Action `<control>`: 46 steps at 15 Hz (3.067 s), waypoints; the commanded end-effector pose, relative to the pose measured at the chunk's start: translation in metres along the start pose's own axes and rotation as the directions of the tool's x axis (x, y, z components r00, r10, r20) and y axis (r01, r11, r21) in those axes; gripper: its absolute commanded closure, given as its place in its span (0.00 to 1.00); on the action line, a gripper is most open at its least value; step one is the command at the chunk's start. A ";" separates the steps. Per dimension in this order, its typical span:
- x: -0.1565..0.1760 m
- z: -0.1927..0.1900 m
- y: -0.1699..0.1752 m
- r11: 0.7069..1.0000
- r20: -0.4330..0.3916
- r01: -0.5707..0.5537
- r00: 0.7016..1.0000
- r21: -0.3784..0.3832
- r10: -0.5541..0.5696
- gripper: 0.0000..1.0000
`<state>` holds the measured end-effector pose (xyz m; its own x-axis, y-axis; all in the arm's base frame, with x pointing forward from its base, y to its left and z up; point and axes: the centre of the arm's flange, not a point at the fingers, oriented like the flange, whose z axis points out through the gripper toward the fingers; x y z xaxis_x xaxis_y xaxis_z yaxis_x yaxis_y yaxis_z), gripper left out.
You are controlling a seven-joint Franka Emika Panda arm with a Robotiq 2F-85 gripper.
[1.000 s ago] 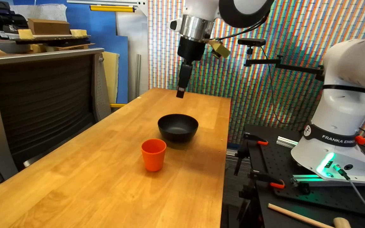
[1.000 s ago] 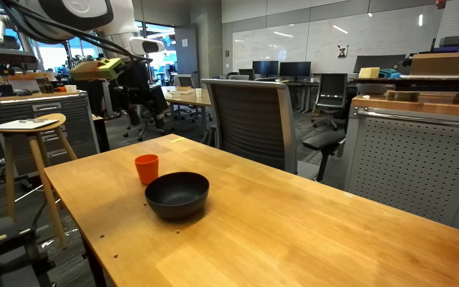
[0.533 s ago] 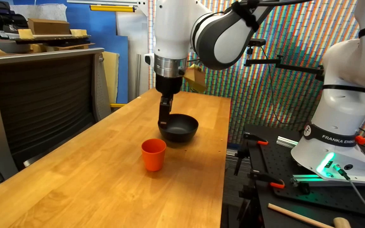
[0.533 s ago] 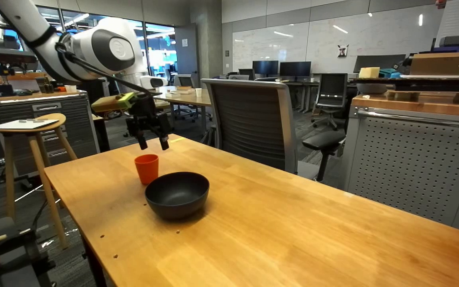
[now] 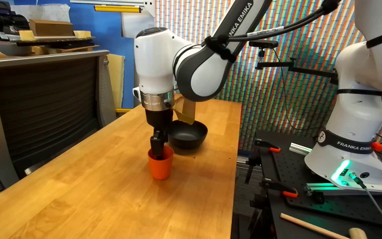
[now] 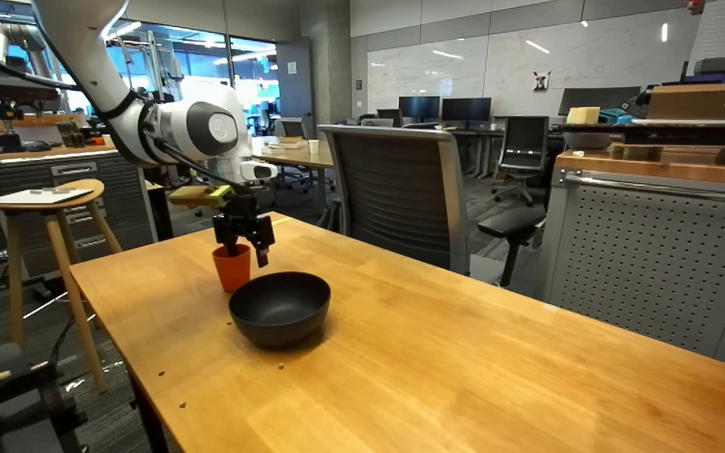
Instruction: Pick up the orange cup and put it in the black bowl
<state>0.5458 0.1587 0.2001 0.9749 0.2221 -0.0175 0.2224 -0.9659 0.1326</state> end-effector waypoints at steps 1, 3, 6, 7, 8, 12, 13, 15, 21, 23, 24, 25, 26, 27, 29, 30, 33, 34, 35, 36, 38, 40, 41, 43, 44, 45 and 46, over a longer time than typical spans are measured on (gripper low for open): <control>0.021 0.014 -0.001 0.998 0.055 -0.044 0.998 0.046 0.042 0.44; 0.021 0.018 -0.001 0.995 0.078 -0.065 0.995 0.075 0.060 0.58; 0.020 0.015 0.000 0.990 0.096 -0.088 0.992 0.114 0.077 0.82; 0.020 0.012 0.002 0.988 0.095 -0.095 0.992 0.124 0.083 0.89; 0.019 0.007 0.005 0.987 0.091 -0.102 0.992 0.128 0.091 0.98; 0.015 -0.017 0.029 0.982 0.056 -0.154 0.987 0.110 0.148 1.00; 0.012 -0.026 0.043 0.978 0.022 -0.198 0.980 0.063 0.197 0.99; 0.004 -0.047 0.073 0.973 -0.048 -0.226 0.973 -0.037 0.225 0.99; -0.041 -0.092 0.151 0.876 -0.198 -0.399 0.914 -0.270 0.355 0.99; -0.053 -0.091 0.158 0.832 -0.185 -0.476 0.879 -0.286 0.439 0.99; -0.059 -0.083 0.157 0.831 -0.142 -0.487 0.873 -0.269 0.466 0.99; -0.064 -0.075 0.154 0.838 -0.106 -0.486 0.874 -0.248 0.475 0.99; -0.066 -0.058 0.148 0.871 -0.070 -0.441 0.897 -0.216 0.436 0.99; -0.066 -0.042 0.144 0.894 -0.032 -0.418 0.908 -0.159 0.419 0.99; -0.065 -0.010 0.136 0.915 0.010 -0.396 0.917 -0.081 0.398 0.99; -0.064 0.003 0.136 0.920 0.017 -0.390 0.920 -0.043 0.391 0.99; -0.059 0.030 0.143 0.929 0.024 -0.370 0.929 -0.002 0.370 0.99; -0.057 0.034 0.147 0.931 0.026 -0.365 0.931 0.002 0.365 0.99; -0.057 0.037 0.149 0.930 0.029 -0.367 0.930 0.005 0.366 0.71; -0.055 0.032 0.150 0.935 0.017 -0.355 0.935 0.000 0.355 0.69; -0.055 0.015 0.139 0.951 -0.005 -0.308 0.951 -0.014 0.308 0.55; -0.054 -0.010 0.127 0.967 -0.033 -0.254 0.967 0.013 0.254 0.40; -0.053 -0.024 0.122 0.972 -0.048 -0.231 0.971 0.032 0.232 0.31; -0.052 -0.058 0.114 0.981 -0.092 -0.187 0.977 0.047 0.191 0.16; -0.052 -0.079 0.114 0.982 -0.114 -0.179 0.976 0.066 0.185 0.09; -0.053 -0.098 0.114 0.981 -0.133 -0.171 0.974 0.087 0.182 0.01; -0.055 -0.117 0.115 0.981 -0.153 -0.168 0.971 0.100 0.182 0.00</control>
<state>0.5300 0.0525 0.2690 0.9923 0.0331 0.1193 0.0235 -0.9965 0.0806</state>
